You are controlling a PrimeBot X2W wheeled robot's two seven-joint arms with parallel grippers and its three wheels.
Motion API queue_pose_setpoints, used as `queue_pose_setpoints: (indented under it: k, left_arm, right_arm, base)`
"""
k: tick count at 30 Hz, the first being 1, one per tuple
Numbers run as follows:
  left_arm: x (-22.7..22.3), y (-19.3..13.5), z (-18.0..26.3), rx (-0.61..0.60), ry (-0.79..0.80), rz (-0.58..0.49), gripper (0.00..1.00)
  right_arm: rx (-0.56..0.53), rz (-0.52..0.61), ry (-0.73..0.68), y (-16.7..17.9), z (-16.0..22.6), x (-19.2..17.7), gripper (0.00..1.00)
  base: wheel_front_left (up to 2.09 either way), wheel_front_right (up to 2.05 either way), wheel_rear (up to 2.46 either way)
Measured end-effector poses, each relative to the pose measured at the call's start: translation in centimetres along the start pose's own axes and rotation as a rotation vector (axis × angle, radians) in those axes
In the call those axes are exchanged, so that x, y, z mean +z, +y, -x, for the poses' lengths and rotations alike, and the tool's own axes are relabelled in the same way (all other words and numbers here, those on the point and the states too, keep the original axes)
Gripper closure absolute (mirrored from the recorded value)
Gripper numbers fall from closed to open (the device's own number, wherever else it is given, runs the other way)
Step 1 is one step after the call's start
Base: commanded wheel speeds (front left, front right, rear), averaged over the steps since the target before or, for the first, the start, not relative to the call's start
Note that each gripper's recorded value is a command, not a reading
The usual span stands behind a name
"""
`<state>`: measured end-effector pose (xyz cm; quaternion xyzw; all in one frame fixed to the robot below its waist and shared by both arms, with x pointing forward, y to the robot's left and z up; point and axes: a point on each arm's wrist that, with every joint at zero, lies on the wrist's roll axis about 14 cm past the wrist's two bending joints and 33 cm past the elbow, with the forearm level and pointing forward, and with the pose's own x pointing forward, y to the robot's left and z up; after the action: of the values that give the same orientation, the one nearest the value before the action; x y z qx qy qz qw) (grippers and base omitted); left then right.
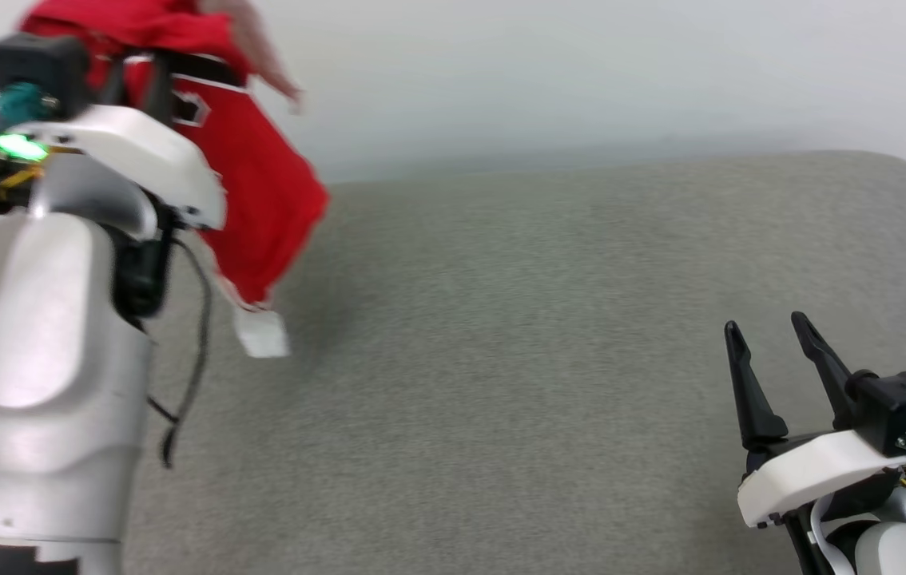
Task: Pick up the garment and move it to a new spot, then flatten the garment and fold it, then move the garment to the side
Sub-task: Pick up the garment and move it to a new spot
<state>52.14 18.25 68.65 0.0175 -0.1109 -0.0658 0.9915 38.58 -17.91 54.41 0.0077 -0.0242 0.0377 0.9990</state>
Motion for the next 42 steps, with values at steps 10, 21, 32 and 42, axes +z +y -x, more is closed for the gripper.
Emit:
queue_pose_setpoints:
  k: [10, 21, 32, 42]
  left_arm:
    - [-4.8, -17.0, 1.7, -0.365, 0.074, 0.198, 1.0]
    - [-19.4, -22.5, 13.9, -0.496, 0.496, 0.287, 0.31]
    - [-15.3, -21.4, 14.2, -0.454, 0.268, 0.278, 0.0]
    - [-10.5, -13.8, 12.6, -0.197, 0.077, 0.247, 0.0]
  right_arm:
    - [-0.151, 0.014, 0.019, -4.6, 3.8, 0.1, 0.0]
    - [-0.128, -0.012, 0.052, -4.0, 2.5, -1.4, 0.0]
    - [-0.084, -0.019, 0.03, -2.7, 1.4, -0.9, 0.0]
    - [-0.057, -0.018, 0.013, -1.8, 1.8, 0.0, 0.0]
  base:
    - [0.0, 0.0, 0.0]
    - [0.0, 0.0, 0.0]
    - [0.0, 0.0, 0.0]
    - [0.0, 0.0, 0.0]
